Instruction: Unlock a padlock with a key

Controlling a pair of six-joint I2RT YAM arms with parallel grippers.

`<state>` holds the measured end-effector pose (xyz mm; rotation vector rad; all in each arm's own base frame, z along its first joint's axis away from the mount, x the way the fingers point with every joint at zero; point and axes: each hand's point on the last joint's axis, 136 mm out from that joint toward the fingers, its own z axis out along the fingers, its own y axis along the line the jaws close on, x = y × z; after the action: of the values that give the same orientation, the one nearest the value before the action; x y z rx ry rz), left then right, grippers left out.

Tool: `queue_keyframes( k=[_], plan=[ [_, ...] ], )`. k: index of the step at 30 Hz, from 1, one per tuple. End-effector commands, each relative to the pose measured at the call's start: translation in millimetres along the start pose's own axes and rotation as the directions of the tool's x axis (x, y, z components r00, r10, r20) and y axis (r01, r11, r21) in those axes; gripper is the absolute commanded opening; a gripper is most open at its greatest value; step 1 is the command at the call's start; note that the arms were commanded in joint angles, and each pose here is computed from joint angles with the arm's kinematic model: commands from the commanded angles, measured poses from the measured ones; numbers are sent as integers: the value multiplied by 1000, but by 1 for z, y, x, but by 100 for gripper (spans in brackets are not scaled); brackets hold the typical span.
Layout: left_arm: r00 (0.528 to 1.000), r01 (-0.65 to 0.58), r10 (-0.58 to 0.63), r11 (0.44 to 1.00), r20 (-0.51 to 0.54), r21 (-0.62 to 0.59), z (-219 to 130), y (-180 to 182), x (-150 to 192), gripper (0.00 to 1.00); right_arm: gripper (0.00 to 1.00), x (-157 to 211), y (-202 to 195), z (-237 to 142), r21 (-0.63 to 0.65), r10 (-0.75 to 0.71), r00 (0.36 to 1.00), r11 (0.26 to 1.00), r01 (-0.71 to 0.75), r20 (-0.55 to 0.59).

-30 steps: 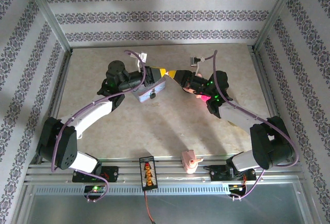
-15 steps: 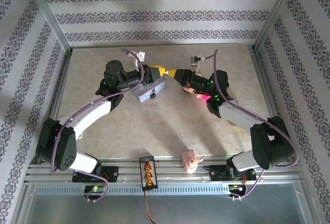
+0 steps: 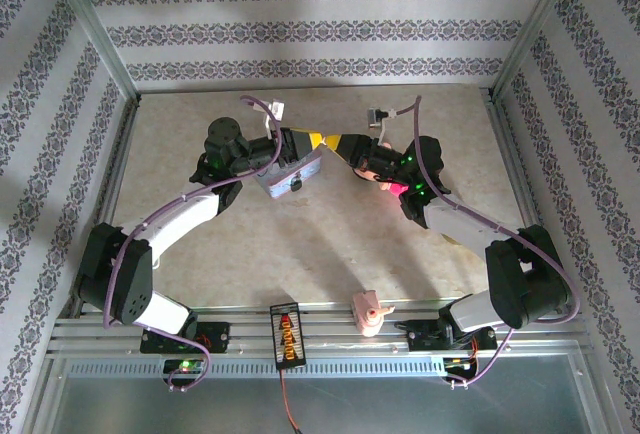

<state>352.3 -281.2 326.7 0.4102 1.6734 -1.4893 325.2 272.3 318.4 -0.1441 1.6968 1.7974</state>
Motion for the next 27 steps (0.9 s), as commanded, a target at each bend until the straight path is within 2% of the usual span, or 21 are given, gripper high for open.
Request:
queue_keyframes(
  k=[1, 3, 4, 10, 13, 15, 17, 18, 27],
  plan=[
    [999, -35, 35, 999, 21, 29, -4, -6, -6, 13, 0, -7, 19, 5, -59, -55, 999, 997, 55, 4],
    [999, -36, 35, 999, 21, 23, -5, -5, -7, 3, 0, -7, 19, 6, -59, -54, 999, 997, 54, 1],
    [999, -37, 36, 999, 20, 22, -5, -6, -7, 1, 0, -7, 19, 6, -59, -54, 999, 997, 54, 1],
    [998, -62, 62, 998, 8, -9, -10, -5, -8, 0, 0, -9, 16, 3, -50, -54, 999, 997, 54, -3],
    [994, -107, 106, 994, -28, -34, -14, -9, -8, 0, 33, -8, 11, 0, -25, -60, 998, 998, 60, -15],
    [988, -145, 141, 988, -66, -51, -17, -13, -6, 0, 45, -6, 7, -3, 0, -66, 998, 998, 66, -20],
    [980, -175, 168, 982, -111, -63, -20, -18, -3, 0, 77, -5, 6, -6, 11, -88, 996, 996, 88, -17],
    [973, -193, 183, 979, -138, -63, -22, -21, -1, 0, 97, -5, 8, -8, 11, -102, 995, 995, 102, -19],
    [909, -291, 281, 957, -309, 14, -40, -51, 17, 0, 98, 4, 31, -15, -37, -206, 977, 978, 204, -62]
  ],
)
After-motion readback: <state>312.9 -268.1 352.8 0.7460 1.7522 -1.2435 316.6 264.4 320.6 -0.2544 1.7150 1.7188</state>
